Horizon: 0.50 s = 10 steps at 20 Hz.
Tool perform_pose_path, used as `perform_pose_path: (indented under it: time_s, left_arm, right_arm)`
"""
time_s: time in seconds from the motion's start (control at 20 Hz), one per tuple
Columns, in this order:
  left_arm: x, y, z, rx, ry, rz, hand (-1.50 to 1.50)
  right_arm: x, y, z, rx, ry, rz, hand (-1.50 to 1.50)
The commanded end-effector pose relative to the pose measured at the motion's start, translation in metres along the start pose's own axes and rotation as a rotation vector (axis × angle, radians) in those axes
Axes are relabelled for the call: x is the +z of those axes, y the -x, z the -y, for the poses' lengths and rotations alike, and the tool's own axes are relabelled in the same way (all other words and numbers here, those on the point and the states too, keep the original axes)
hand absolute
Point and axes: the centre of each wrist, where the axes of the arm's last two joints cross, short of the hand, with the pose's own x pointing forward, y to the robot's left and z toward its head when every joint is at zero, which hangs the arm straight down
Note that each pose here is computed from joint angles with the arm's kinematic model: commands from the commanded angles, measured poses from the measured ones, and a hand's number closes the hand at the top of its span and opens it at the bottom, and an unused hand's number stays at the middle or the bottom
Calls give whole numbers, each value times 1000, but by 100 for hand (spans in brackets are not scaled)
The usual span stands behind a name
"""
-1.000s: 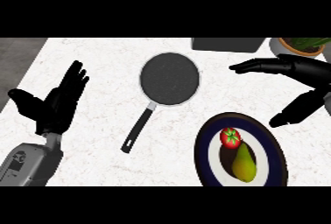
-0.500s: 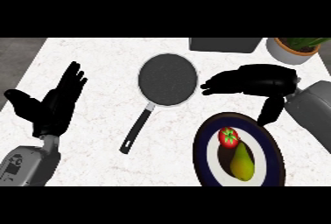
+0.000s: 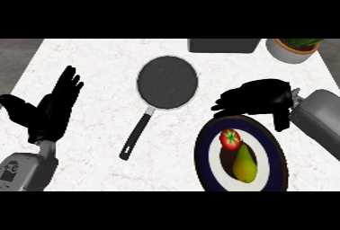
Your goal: Pick the tomato from the plate and place it in the pan
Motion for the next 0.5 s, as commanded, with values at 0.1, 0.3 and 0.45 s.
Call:
perform_pose_path:
  time_s: [0.1,0.3,0.45]
  left_arm:
    - [9,0,4,-8,-19,-14,0]
    - [12,-2,-3,0,-32,-5,0]
    - [3,1,7,4,-8,-5,0]
  right_arm:
    - [0,-12,-3,134,-76,22,-150]
    - [-8,-10,9,151,-31,-11,-150]
    - [-22,-28,-2,139,-10,32,-150]
